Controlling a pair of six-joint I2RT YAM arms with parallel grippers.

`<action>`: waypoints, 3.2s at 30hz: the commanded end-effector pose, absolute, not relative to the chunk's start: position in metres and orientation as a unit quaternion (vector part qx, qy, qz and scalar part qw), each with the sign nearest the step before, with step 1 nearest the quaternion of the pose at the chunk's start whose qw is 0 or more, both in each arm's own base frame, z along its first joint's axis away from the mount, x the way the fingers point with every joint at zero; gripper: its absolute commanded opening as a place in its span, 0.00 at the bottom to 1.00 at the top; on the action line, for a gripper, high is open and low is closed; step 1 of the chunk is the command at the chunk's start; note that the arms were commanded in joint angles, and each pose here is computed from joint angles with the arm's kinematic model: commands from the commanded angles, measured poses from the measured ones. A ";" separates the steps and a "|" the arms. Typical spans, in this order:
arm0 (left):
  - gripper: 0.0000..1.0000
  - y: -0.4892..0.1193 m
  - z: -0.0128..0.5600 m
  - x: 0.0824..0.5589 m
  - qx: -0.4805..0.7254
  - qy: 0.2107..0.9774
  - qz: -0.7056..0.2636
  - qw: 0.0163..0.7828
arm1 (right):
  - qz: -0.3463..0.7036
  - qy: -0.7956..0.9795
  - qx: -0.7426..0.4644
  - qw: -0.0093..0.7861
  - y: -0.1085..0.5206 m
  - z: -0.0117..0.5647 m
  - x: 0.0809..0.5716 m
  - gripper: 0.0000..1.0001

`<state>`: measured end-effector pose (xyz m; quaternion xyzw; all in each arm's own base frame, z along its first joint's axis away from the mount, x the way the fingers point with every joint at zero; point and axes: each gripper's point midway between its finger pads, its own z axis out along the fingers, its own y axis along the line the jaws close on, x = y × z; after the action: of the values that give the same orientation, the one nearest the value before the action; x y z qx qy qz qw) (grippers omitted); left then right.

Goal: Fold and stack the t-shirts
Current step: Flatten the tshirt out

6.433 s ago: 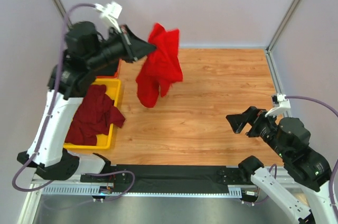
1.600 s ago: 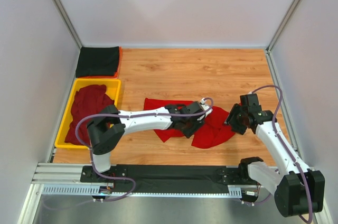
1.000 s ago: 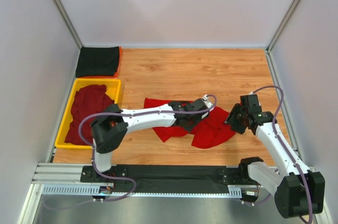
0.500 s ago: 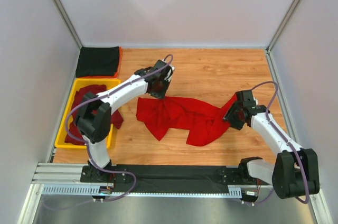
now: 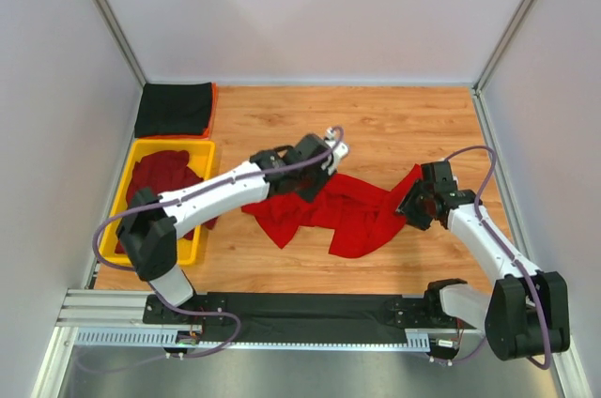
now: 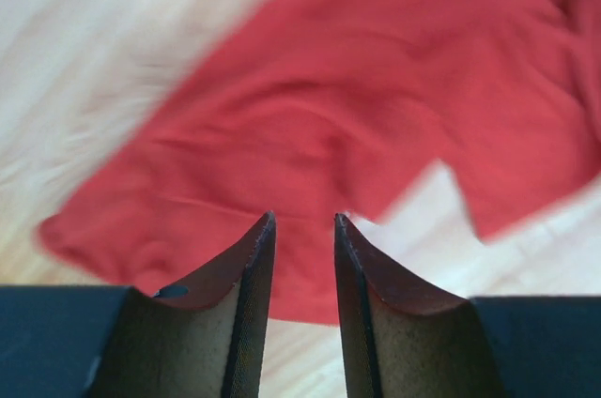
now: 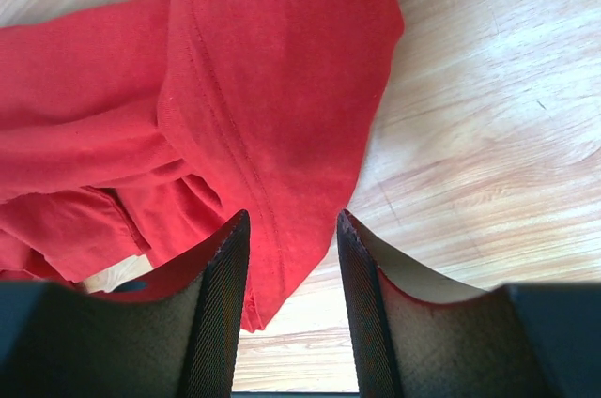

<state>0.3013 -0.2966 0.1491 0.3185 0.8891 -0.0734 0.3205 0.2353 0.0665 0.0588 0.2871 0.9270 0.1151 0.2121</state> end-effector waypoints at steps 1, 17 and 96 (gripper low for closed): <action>0.39 -0.336 0.146 0.266 0.413 0.835 -0.136 0.338 | 0.130 0.921 0.275 0.242 0.069 0.074 0.245 0.44; 0.35 -0.364 0.076 0.237 0.483 0.822 -0.105 0.282 | 0.132 0.920 0.267 0.256 0.068 0.082 0.247 0.45; 0.34 -0.270 0.031 0.242 0.187 0.958 -0.063 0.207 | 0.139 0.920 0.243 0.274 0.067 0.087 0.238 0.47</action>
<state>0.2345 -0.2689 0.0267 0.2014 0.9580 -0.0713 0.1914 0.2356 0.0695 0.0799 0.2526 0.9214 0.1422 0.2590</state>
